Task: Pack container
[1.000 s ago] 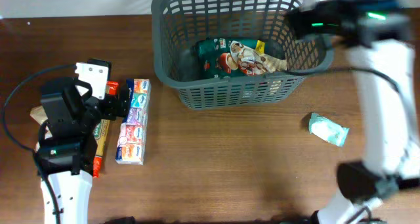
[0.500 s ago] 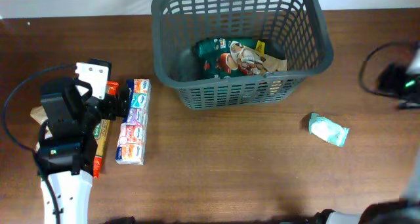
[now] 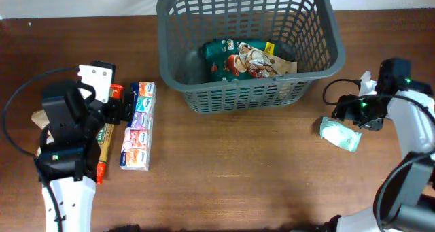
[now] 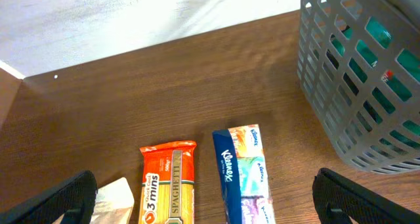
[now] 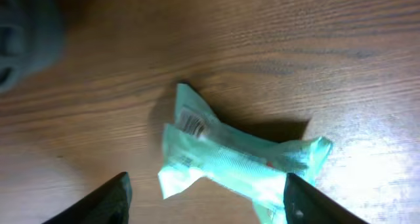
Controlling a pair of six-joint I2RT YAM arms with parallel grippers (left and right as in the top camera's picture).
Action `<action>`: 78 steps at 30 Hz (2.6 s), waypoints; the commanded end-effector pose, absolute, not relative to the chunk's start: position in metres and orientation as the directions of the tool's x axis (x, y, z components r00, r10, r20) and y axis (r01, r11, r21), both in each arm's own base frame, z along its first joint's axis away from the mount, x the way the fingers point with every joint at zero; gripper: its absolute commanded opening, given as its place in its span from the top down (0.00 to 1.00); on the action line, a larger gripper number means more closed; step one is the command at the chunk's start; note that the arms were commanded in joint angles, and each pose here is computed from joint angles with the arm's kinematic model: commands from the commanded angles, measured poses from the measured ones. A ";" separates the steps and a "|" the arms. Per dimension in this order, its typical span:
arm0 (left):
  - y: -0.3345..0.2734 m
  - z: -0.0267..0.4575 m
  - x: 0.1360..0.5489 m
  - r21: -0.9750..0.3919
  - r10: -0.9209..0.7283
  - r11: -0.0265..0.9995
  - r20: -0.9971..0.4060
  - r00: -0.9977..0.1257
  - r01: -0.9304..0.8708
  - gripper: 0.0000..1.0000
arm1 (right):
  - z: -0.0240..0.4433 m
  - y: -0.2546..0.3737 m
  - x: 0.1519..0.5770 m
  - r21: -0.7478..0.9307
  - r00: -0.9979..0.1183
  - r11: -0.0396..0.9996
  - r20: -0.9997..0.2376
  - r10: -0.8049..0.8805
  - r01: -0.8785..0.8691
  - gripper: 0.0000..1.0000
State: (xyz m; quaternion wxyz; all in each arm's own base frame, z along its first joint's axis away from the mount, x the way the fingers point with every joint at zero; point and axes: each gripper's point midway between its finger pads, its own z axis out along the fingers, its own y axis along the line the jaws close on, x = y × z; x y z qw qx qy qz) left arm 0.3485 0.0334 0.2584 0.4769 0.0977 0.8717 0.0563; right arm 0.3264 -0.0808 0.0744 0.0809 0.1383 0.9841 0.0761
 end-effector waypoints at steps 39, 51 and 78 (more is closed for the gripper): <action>0.032 0.267 0.351 0.197 0.236 0.972 -0.830 -0.506 0.129 0.01 | 0.021 -0.087 0.324 0.159 -0.944 0.933 -0.019 0.331 0.323 0.82; 0.032 0.267 0.351 0.197 0.236 0.972 -0.830 -0.506 0.129 0.01 | 0.088 -0.100 0.343 0.124 -0.918 0.937 -0.197 0.345 0.326 0.64; 0.032 0.267 0.351 0.197 0.236 0.972 -0.830 -0.506 0.129 0.01 | 0.121 -0.051 0.267 0.215 -0.972 0.967 -0.157 0.172 0.136 0.37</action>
